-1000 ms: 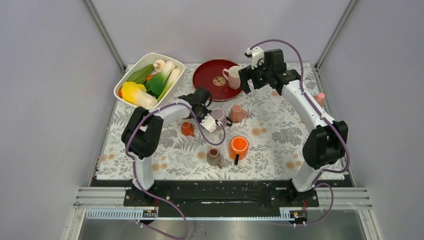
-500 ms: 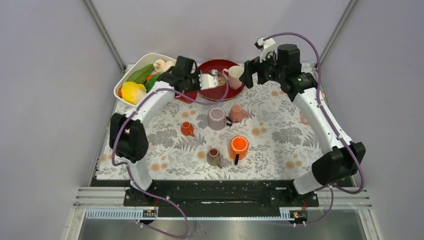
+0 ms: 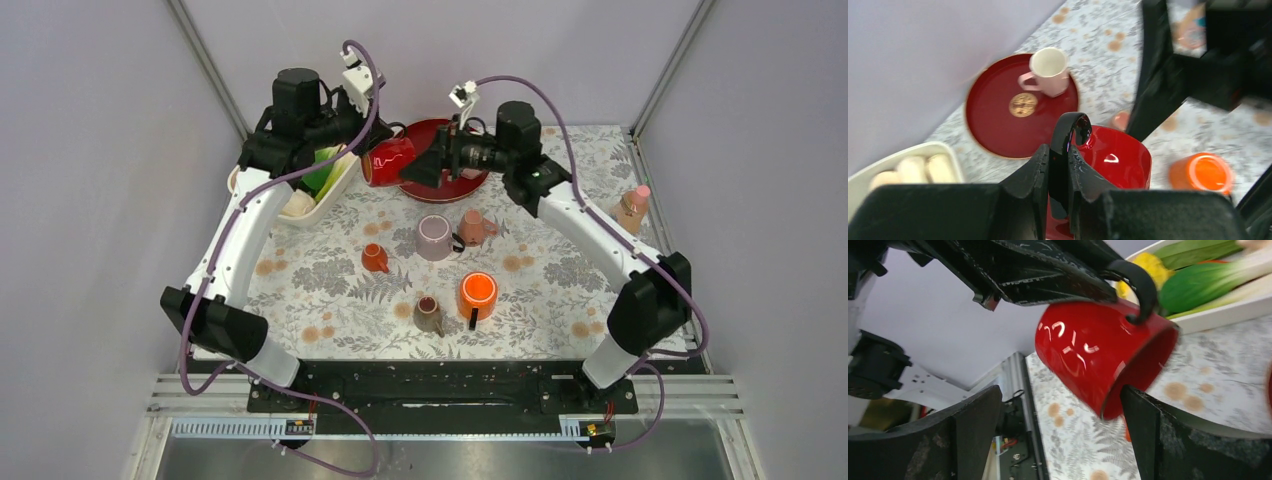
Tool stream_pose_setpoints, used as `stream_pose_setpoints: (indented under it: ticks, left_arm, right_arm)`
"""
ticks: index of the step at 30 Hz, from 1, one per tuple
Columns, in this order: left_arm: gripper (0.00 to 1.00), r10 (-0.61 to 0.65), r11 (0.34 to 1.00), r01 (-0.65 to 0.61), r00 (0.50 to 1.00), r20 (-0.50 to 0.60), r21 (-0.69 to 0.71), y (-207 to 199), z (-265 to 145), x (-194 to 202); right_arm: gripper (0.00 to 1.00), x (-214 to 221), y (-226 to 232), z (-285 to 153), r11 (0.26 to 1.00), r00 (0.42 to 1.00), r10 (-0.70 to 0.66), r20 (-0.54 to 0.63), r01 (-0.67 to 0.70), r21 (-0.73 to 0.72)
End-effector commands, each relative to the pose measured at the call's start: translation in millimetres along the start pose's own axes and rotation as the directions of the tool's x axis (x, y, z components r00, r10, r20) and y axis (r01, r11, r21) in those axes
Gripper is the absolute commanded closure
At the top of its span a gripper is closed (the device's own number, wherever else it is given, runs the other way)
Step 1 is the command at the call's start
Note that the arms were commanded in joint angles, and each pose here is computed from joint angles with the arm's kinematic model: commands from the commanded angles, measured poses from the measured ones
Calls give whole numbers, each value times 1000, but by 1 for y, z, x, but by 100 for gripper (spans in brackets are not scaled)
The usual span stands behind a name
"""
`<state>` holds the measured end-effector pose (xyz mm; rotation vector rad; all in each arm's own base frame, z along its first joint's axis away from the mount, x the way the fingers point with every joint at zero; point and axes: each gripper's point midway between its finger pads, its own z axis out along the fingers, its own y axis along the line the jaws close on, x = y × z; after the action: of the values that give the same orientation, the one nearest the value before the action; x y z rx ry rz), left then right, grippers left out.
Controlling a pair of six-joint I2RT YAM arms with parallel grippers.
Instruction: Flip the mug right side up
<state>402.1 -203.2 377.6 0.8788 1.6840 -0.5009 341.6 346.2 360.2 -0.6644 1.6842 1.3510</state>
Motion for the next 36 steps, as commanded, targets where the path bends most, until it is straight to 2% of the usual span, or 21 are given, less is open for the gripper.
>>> stream_pose_setpoints:
  ticks: [1,3,4,6,9,10,11,12,13,14,15,17,19,20,21,22,23,26,29,32,36]
  left_arm:
    - [100,-115,985,93,982,150,146,-34,-22,-57]
    - [100,-145,976,114,977,157,186,-41,-24,-61]
    - [100,-155,974,123,974,163,190,-42,-25,-63]
    - [100,-166,973,133,972,168,190,-41,-25,-65]
    - [100,-184,971,153,969,166,182,-36,-22,-64]
    - [100,-189,973,162,968,163,165,-31,-22,-62]
    - [90,-191,975,169,969,157,143,-25,-22,-58]
    - [64,-194,978,178,970,149,109,-16,-23,-53]
    - [31,-198,979,189,970,142,74,-8,-25,-47]
    - [6,-211,977,209,968,134,35,3,-28,-39]
    - [2,-227,973,231,965,130,-10,15,-33,-31]
    - [1,-257,958,270,958,126,-95,40,-46,-14]
    - [1,-317,929,333,942,114,-165,62,-59,9]
    - [1,-329,916,344,939,103,-207,72,-64,22]
    - [1,-332,908,344,939,88,-238,78,-68,36]
    - [1,-337,906,338,940,51,-255,81,-67,59]
    - [1,-314,912,312,949,38,-268,83,-69,68]
    - [1,-341,909,317,939,-45,-270,74,-58,127]
    - [1,-369,911,333,922,-117,-243,66,-47,166]
    - [1,-394,908,352,902,-175,-228,64,-39,191]
    - [1,-401,910,359,890,-219,-208,60,-34,208]
  right_arm:
    - [4,-30,43,17,988,997,19,77,-7,-153]
    - [13,-28,48,19,981,997,50,60,-37,-191]
    - [22,-27,55,18,971,997,64,50,-51,-233]
    - [46,-26,76,13,937,996,83,28,-68,-342]
    - [95,-28,97,5,896,998,70,9,-59,-439]
    - [100,-28,97,4,897,999,46,11,-37,-441]
    - [100,-27,92,5,906,1000,8,8,-4,-424]
    - [100,-25,82,8,922,999,-41,3,39,-385]
    - [100,-12,61,13,954,997,-55,-52,37,-298]
    - [100,-6,39,16,978,990,-105,-92,86,-190]
    - [100,-3,14,19,969,963,-236,-130,223,-109]
    - [100,3,-34,20,937,909,-327,-259,348,38]
    - [100,-10,-74,19,864,835,-403,-375,482,145]
    - [100,9,-106,21,844,795,-380,-473,507,174]
    - [100,-5,-122,22,792,758,-416,-502,573,208]
    - [100,9,-150,27,764,716,-412,-563,608,214]
    - [100,8,-162,25,725,675,-438,-594,656,211]
    - [100,37,-209,26,657,574,-436,-693,730,191]
    - [100,51,-233,32,619,552,-453,-700,760,198]
    - [100,57,-245,40,622,546,-444,-711,759,194]
    - [100,67,-258,40,602,488,-450,-748,784,150]
